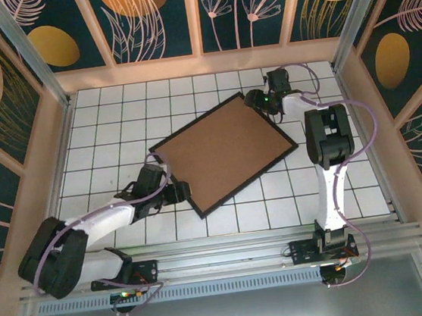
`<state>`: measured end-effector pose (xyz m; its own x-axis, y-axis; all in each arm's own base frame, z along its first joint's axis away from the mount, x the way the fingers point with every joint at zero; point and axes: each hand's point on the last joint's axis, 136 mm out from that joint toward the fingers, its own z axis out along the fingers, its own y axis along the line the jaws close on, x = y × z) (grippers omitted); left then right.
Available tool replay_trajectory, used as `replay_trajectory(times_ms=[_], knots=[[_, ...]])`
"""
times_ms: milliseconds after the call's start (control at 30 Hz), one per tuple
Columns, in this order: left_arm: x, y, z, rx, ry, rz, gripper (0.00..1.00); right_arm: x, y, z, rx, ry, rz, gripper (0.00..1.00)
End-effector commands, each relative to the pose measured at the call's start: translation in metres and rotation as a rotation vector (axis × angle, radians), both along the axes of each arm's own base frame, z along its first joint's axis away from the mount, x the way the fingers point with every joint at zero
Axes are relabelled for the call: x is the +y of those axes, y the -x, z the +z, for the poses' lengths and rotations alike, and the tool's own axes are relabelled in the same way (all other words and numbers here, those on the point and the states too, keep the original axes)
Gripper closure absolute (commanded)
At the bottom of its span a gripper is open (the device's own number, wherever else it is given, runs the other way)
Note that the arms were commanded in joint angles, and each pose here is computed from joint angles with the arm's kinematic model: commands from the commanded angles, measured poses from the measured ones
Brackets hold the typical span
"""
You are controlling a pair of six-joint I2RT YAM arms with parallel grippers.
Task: Put the photo into the frame
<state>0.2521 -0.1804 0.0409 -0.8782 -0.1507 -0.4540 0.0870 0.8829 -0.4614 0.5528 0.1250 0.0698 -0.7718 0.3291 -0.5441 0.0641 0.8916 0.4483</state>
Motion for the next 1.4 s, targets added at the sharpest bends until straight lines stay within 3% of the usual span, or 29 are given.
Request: replay_trajectory(times_ms=[0, 100, 200, 467, 700, 1067, 1367], knots=[[0.044, -0.034, 0.037, -0.192, -0.182, 0.182, 0.17, -0.038, 0.022, 0.030, -0.043, 0.131, -0.088, 0.25], [0.049, -0.071, 0.089, -0.394, -0.122, 0.278, 0.07, -0.053, 0.060, 0.040, -0.042, 0.170, -0.122, 0.21], [0.051, -0.110, 0.124, -0.500, -0.065, 0.322, 0.02, -0.062, 0.104, 0.036, -0.014, 0.173, -0.144, 0.13], [0.015, -0.217, 0.100, -0.398, -0.123, 0.169, 0.02, -0.059, 0.199, 0.017, 0.089, 0.103, -0.140, 0.05], [-0.018, -0.266, 0.042, -0.257, -0.199, -0.010, 0.01, -0.024, 0.237, -0.013, 0.189, 0.013, -0.067, 0.06], [-0.049, -0.268, -0.019, -0.072, -0.162, -0.201, 0.03, 0.005, 0.245, -0.037, 0.252, -0.083, -0.019, 0.09], [-0.045, -0.228, -0.017, -0.033, -0.104, -0.214, 0.26, 0.006, 0.206, -0.020, 0.179, -0.168, -0.027, 0.10]])
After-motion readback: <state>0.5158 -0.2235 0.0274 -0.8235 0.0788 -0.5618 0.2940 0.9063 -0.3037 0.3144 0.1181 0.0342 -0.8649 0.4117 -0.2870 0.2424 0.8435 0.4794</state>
